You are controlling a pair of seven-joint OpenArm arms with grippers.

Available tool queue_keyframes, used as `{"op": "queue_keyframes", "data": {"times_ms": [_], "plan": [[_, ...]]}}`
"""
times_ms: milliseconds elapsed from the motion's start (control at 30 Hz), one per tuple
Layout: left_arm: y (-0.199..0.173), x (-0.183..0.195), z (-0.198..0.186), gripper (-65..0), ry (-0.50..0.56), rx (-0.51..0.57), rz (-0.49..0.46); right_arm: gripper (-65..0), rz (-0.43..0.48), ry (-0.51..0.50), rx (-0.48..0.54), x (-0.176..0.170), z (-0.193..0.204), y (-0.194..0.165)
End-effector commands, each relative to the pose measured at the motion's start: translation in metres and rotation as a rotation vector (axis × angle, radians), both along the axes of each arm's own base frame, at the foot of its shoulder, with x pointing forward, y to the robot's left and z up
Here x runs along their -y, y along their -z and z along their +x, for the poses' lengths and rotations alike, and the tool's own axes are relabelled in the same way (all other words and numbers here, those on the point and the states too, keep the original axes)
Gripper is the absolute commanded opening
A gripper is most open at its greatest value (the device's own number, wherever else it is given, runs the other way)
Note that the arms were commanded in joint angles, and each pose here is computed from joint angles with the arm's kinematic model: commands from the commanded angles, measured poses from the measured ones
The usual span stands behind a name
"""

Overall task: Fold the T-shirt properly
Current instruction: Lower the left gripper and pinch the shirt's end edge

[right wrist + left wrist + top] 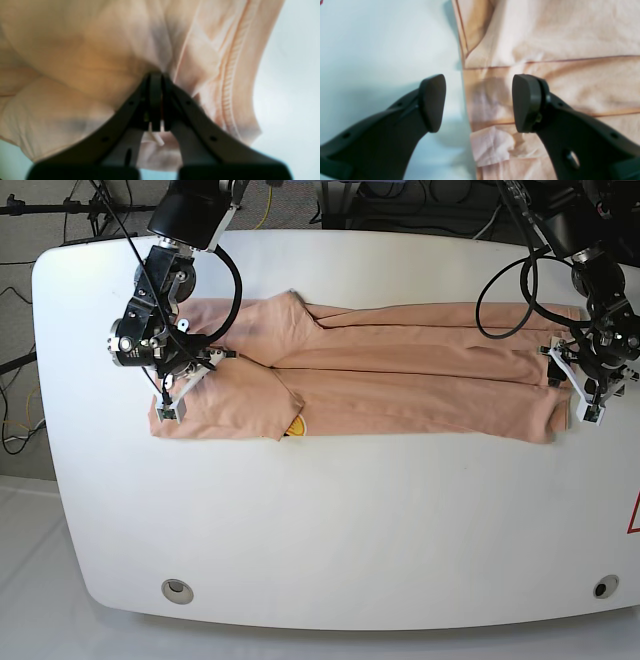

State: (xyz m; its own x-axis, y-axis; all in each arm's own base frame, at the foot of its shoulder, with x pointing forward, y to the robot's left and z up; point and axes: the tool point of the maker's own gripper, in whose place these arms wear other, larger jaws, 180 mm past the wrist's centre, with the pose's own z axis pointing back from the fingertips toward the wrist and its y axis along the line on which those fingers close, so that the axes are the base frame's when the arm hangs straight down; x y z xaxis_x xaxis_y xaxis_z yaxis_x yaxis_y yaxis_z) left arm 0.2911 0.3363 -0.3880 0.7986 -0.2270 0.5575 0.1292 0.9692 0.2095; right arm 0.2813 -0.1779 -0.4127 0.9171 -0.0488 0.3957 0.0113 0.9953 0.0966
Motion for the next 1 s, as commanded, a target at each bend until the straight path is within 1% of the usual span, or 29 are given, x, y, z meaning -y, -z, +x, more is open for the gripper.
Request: {"op": "queue_keyframes", "data": {"times_ms": [0,33,167,300,367,433,500,700,767,967], "plan": [[-0.024,-0.015,0.009,-22.4,-0.021,0.082,0.035,-63.9,-0.010,0.008,0.058,0.004,0.014,-0.014],[-0.030,-0.021,0.007,-20.1,-0.036,0.102,0.045,-64.1,-0.011,0.009,0.059,0.004,0.015,-0.014],[-0.032,-0.022,0.007,-11.6,-0.036,0.127,0.047,-64.2,-0.012,0.012,0.061,0.005,0.015,-0.014],[-0.029,-0.018,0.010,-8.1,-0.024,0.132,0.035,-64.2,-0.011,0.008,0.060,0.004,0.014,-0.014],[-0.026,-0.015,0.012,-8.0,-0.014,0.134,0.025,-64.2,-0.010,0.007,0.057,0.003,0.014,-0.013],[-0.022,-0.006,0.020,-11.1,0.009,0.144,-0.005,-64.4,-0.008,0.000,0.058,0.002,0.014,-0.013],[-0.019,-0.003,0.021,-12.0,0.013,0.142,-0.017,-64.4,-0.007,-0.002,0.057,0.001,0.014,-0.013],[-0.016,-0.003,0.022,-16.7,0.000,0.138,-0.047,-64.6,-0.007,-0.001,0.059,0.001,0.015,-0.014],[-0.016,-0.010,0.021,-19.5,-0.030,0.127,-0.056,-64.3,-0.015,0.003,0.054,0.003,0.015,-0.014],[-0.011,-0.009,0.023,-21.8,-0.039,0.118,-0.076,-64.3,-0.017,0.000,0.051,0.003,0.014,-0.013]]}}
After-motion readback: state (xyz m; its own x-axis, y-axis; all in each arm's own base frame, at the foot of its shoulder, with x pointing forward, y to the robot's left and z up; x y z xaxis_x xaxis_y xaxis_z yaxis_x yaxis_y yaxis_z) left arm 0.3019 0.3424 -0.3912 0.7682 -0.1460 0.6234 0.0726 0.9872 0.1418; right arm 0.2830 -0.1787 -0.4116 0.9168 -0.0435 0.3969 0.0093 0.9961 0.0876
